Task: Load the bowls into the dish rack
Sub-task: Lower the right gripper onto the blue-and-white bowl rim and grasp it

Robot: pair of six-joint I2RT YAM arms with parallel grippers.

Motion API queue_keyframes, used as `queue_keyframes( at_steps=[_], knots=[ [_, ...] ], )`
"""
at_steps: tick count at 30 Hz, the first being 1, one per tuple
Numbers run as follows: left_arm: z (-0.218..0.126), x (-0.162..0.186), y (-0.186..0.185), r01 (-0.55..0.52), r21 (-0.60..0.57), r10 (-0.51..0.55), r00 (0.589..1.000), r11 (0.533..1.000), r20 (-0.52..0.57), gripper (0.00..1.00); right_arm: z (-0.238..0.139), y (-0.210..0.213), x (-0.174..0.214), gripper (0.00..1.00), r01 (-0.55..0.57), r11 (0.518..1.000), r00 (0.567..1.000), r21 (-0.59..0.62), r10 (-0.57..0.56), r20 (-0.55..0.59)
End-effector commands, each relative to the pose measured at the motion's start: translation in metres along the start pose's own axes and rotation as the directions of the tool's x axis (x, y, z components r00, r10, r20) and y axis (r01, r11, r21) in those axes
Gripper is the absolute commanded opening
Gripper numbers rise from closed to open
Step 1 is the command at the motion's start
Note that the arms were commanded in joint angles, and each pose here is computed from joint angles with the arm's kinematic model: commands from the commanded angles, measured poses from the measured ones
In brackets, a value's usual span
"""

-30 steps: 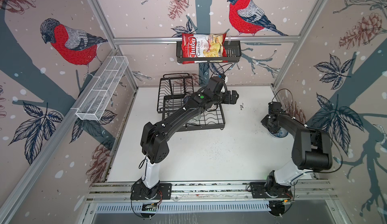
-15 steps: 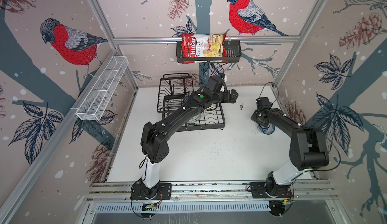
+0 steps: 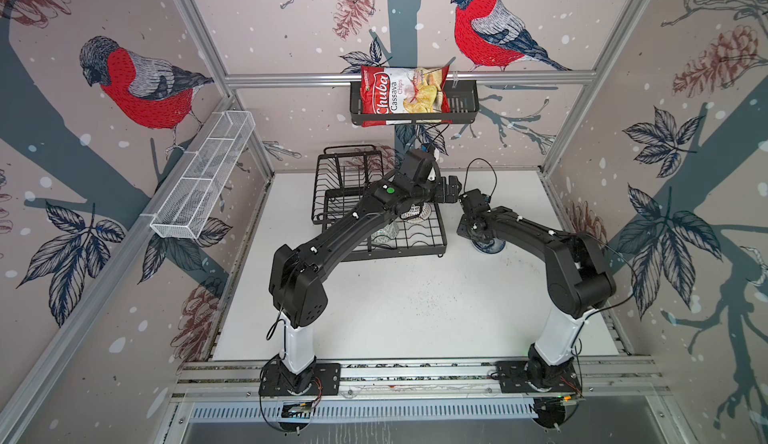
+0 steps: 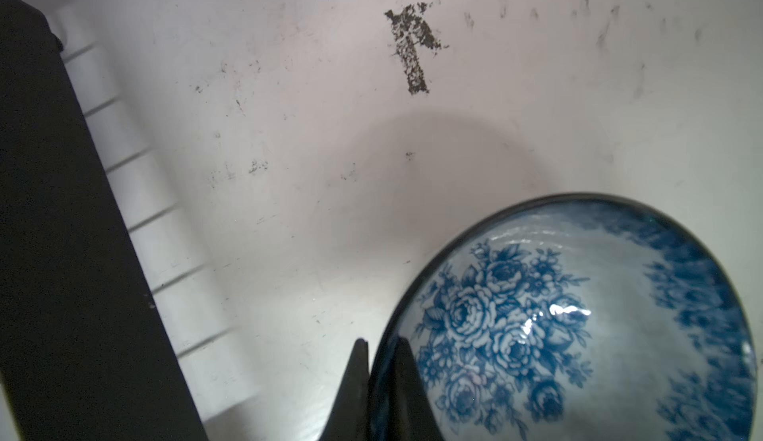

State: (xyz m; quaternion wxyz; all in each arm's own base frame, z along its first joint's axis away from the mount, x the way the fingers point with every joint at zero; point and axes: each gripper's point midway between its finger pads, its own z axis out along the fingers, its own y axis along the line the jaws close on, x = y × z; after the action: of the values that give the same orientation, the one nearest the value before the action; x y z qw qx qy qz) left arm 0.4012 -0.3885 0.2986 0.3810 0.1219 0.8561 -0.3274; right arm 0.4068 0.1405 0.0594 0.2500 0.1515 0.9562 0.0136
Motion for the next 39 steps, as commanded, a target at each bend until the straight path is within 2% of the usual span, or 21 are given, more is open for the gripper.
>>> queue_keyframes(
  at_steps=[1, 7, 11, 15, 23, 30, 34, 39],
  knots=[
    [-0.004, -0.004, 0.002, -0.004, -0.006, 0.004, 1.0, 1.0, 0.016, 0.97, 0.005, 0.01, 0.027, 0.11, -0.053, 0.997, 0.989, -0.058, 0.045, -0.139],
    [-0.006, -0.003, 0.001, -0.008, -0.001, 0.008, 1.0, 1.0, 0.012, 0.97, 0.002, 0.013, 0.014, 0.21, -0.059, 0.995, 0.991, -0.085, 0.048, -0.125],
    [-0.007, -0.002, 0.001, -0.012, -0.004, 0.012, 1.0, 1.0, 0.009, 0.98, -0.007, 0.016, 0.004, 0.23, -0.062, 0.991, 0.994, -0.114, 0.051, -0.1],
    [-0.01, -0.001, 0.003, -0.012, -0.008, 0.012, 1.0, 1.0, 0.01, 0.97, -0.021, 0.016, -0.011, 0.34, -0.085, 0.985, 0.994, -0.147, 0.074, -0.08],
    [-0.011, 0.004, 0.006, -0.008, -0.006, 0.008, 1.0, 1.0, 0.007, 0.98, -0.054, -0.027, -0.043, 0.49, -0.152, 0.978, 0.988, -0.144, 0.153, -0.006],
    [-0.005, 0.007, 0.001, 0.006, 0.025, -0.006, 1.0, 1.0, -0.003, 0.98, -0.048, -0.089, -0.022, 0.55, -0.206, 0.978, 0.978, -0.042, 0.205, -0.03],
    [-0.002, 0.009, 0.0, 0.008, 0.031, -0.008, 1.0, 0.999, -0.009, 0.97, -0.047, -0.101, -0.01, 0.57, -0.215, 0.976, 0.976, -0.033, 0.213, -0.04],
    [-0.001, 0.011, -0.001, 0.017, 0.038, -0.016, 1.0, 0.999, -0.019, 0.98, -0.028, -0.104, 0.009, 0.56, -0.229, 0.973, 0.97, -0.036, 0.224, -0.098]
  ],
)
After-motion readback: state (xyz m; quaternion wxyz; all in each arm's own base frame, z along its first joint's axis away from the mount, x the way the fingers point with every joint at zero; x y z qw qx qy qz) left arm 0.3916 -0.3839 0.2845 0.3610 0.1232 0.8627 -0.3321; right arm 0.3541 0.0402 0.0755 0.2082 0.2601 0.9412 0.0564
